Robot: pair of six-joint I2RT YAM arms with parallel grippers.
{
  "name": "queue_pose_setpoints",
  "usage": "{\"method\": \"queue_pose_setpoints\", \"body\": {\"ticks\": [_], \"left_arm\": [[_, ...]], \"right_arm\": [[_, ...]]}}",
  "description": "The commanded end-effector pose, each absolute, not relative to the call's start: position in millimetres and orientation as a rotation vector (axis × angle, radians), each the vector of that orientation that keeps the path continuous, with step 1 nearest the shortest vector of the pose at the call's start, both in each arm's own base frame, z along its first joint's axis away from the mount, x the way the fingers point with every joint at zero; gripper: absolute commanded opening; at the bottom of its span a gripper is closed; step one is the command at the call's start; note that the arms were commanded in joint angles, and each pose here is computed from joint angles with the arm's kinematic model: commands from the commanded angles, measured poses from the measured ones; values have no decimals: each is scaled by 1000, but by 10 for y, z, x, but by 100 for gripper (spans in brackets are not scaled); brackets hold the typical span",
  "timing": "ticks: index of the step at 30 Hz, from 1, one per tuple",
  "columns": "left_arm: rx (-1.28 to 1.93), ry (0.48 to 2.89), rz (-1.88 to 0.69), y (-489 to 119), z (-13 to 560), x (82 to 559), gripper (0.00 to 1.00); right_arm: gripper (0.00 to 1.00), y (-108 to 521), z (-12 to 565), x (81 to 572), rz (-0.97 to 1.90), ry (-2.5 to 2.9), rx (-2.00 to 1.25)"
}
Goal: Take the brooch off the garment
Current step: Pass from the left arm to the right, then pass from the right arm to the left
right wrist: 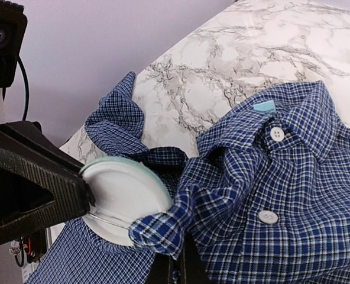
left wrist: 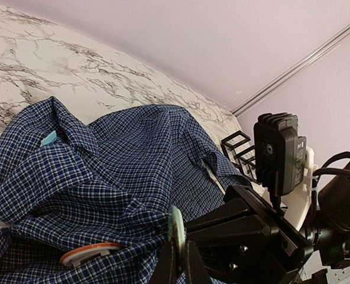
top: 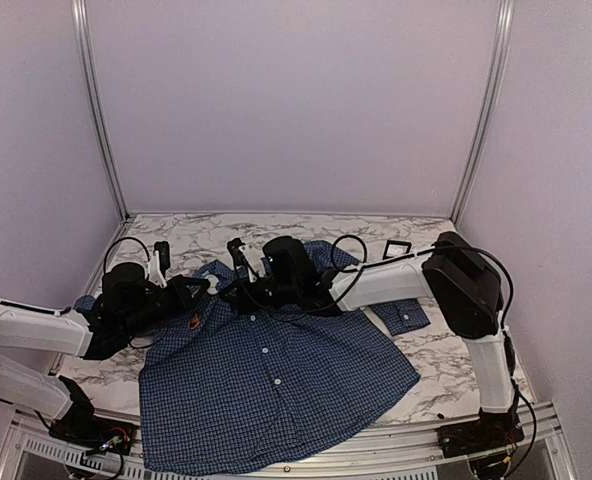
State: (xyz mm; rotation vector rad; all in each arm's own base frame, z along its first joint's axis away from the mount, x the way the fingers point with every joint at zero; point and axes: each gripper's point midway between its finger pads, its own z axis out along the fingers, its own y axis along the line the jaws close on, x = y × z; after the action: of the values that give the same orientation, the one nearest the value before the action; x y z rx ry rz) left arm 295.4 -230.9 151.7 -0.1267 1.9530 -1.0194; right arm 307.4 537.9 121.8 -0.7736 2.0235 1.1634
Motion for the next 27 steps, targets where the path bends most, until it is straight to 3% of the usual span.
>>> {"method": "queue_pose_setpoints", "body": {"ticks": [1, 4, 12, 27], "left_arm": [[-158, 1914, -1047, -2305, 1585, 2958, 6], [-163, 1943, -1034, -2287, 1562, 2936, 22], [-155, 2075, -886, -2150, 1608, 2890, 38], [24, 2441, -862, -2204, 1454, 2795, 36]], "right_arm": [[0, 5369, 1211, 3164, 1044, 2016, -776], [0, 5336, 1191, 3180, 940, 2001, -806], [0, 5211, 1137, 3236, 617, 1930, -880], [0, 5248, 1238, 3121, 484, 1769, -980]]}}
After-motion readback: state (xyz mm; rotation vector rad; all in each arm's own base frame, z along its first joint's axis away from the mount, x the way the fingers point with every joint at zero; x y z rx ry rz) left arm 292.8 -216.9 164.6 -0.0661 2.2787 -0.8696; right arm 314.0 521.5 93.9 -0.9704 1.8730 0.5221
